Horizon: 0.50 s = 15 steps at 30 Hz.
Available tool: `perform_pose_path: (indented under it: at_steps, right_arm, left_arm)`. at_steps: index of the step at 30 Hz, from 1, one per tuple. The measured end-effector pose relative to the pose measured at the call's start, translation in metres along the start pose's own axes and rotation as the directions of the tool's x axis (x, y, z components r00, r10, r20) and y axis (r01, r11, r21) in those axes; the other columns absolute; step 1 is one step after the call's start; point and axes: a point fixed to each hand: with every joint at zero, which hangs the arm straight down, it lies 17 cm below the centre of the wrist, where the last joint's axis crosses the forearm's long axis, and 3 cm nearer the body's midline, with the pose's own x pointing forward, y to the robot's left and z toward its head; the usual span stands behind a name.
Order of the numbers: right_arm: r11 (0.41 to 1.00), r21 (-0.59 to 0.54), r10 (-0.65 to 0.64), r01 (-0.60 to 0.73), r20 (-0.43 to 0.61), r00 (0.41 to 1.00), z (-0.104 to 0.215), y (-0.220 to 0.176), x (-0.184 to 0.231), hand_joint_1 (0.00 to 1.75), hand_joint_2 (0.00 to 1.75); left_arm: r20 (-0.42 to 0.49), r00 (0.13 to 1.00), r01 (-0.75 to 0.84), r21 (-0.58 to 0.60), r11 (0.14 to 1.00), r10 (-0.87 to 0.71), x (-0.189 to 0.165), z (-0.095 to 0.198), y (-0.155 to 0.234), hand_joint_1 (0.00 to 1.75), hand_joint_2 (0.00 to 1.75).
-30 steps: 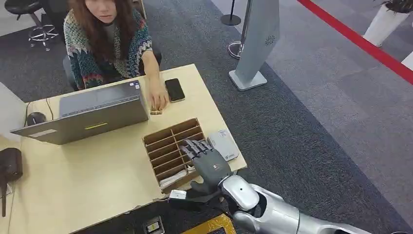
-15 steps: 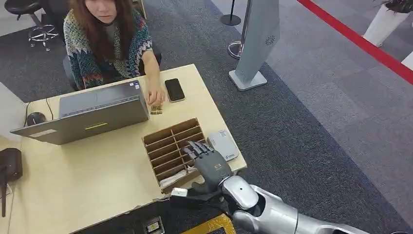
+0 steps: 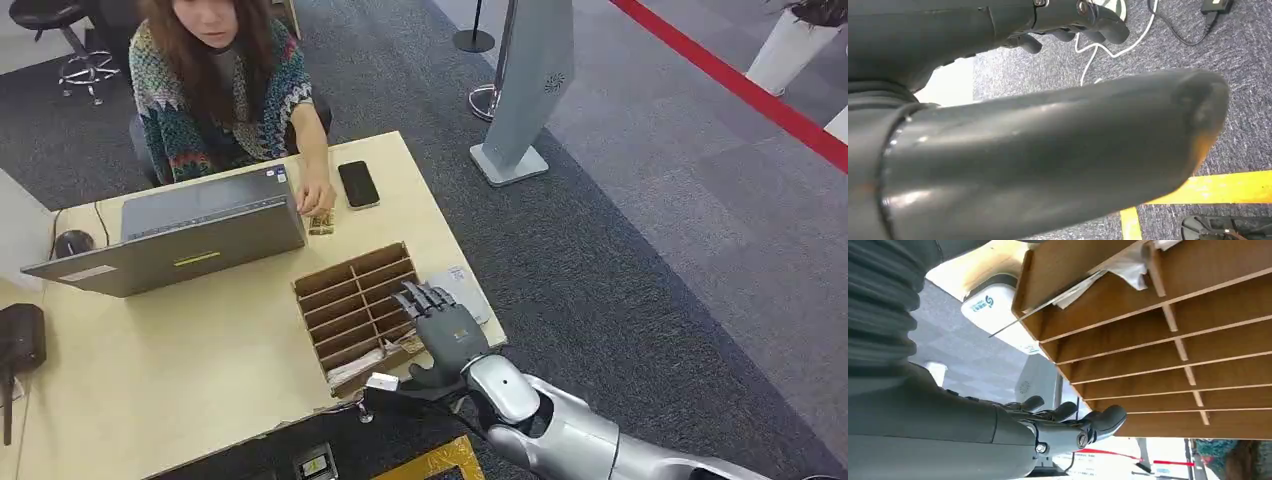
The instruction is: Pass the card to the sensor for recognition and then transmit it.
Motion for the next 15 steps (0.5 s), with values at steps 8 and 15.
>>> perform_pose_path:
  at_steps: [8, 15]
  right_arm:
    - [1.000, -0.001, 0.012, -0.012, -0.021, 1.000, 0.001, -0.001, -0.012, 0.00, 1.75]
    - [1.000, 0.005, 0.016, -0.016, -0.023, 1.000, 0.004, 0.001, -0.014, 0.00, 1.75]
  left_arm:
    - [0.000, 1.000, 0.000, 0.000, 1.000, 0.000, 0.000, 0.000, 0.000, 0.00, 0.00]
    - [0.002, 1.000, 0.002, -0.001, 1.000, -0.002, 0.000, 0.000, 0.000, 0.00, 0.00]
